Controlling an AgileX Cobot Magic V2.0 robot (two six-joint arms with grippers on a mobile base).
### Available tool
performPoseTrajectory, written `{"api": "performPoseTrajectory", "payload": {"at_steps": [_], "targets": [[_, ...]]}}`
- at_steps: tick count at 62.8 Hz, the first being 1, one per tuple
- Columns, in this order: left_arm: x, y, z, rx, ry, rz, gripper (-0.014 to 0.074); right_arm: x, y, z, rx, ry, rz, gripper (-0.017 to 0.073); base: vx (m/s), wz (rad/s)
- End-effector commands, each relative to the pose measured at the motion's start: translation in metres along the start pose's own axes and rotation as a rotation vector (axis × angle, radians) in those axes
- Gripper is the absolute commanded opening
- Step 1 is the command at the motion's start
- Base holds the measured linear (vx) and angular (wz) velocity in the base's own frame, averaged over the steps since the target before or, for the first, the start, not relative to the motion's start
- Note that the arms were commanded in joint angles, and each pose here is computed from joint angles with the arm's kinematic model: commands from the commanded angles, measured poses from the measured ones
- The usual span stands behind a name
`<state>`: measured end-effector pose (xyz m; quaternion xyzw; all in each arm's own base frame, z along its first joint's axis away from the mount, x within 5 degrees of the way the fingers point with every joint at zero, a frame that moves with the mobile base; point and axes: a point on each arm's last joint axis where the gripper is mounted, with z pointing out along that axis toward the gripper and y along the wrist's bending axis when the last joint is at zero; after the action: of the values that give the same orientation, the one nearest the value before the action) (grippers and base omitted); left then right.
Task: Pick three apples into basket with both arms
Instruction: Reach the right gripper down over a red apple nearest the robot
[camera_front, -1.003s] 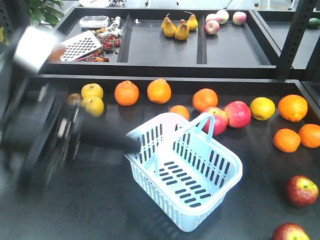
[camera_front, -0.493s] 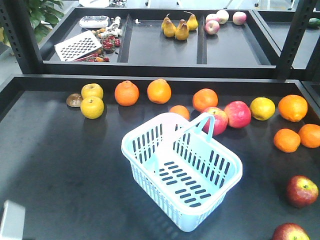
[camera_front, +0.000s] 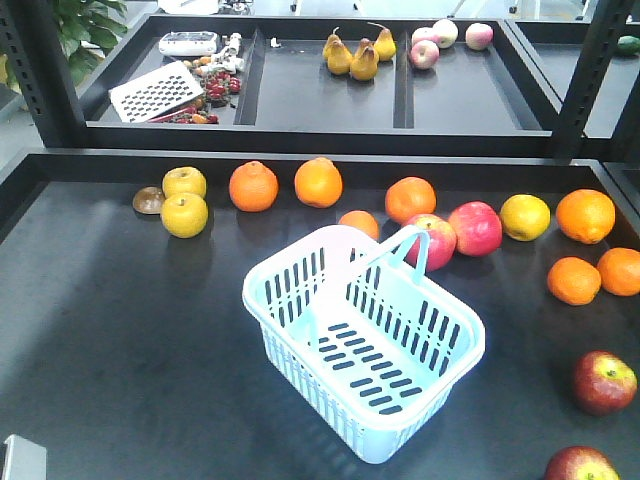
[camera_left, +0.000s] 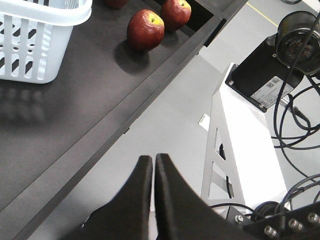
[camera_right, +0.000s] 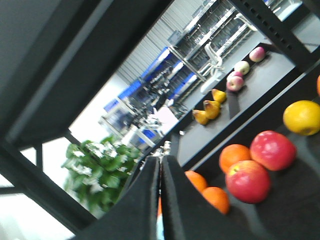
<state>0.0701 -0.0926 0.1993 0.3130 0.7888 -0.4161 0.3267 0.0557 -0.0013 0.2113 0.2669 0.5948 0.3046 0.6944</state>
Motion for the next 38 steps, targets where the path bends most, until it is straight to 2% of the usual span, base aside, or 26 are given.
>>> {"api": "performPoseTrajectory", "payload": {"at_steps": [1, 4, 9, 13, 18, 24, 28, 34, 38], "targets": [[-0.008, -0.002, -0.001, 0.013, -0.032, 0.006, -0.0008, -0.007, 0.001, -0.002, -0.041, -0.101, 0.077, -0.0008, 0.00, 0.00], [-0.008, -0.002, -0.001, 0.013, -0.032, 0.006, -0.0008, -0.009, 0.002, -0.002, -0.047, -0.113, 0.076, -0.0007, 0.00, 0.00], [-0.008, -0.002, -0.001, 0.013, -0.032, 0.008, -0.0008, -0.012, 0.011, -0.002, -0.045, -0.071, 0.030, -0.0004, 0.00, 0.00], [-0.008, -0.002, -0.001, 0.013, -0.032, 0.008, -0.0008, -0.018, 0.023, -0.002, -0.036, -0.011, -0.070, -0.0004, 0.00, 0.00], [-0.008, -0.002, -0.001, 0.013, -0.032, 0.008, -0.0008, -0.033, 0.045, -0.001, -0.006, 0.091, -0.245, -0.0004, 0.00, 0.00], [-0.008, -0.002, -0.001, 0.013, -0.032, 0.008, -0.0008, -0.047, 0.062, 0.008, 0.106, 0.277, -0.433, -0.0004, 0.00, 0.00], [-0.008, -0.002, -0.001, 0.013, -0.032, 0.008, -0.0008, -0.056, 0.069, 0.016, 0.187, 0.391, -0.531, 0.0001, 0.00, 0.00], [-0.008, -0.002, -0.001, 0.013, -0.032, 0.008, -0.0008, -0.064, 0.073, 0.035, 0.295, 0.561, -0.634, 0.0032, 0.00, 0.00], [-0.008, -0.002, -0.001, 0.013, -0.032, 0.008, -0.0008, -0.062, 0.072, 0.050, 0.339, 0.692, -0.687, 0.0090, 0.00, 0.00]]}}
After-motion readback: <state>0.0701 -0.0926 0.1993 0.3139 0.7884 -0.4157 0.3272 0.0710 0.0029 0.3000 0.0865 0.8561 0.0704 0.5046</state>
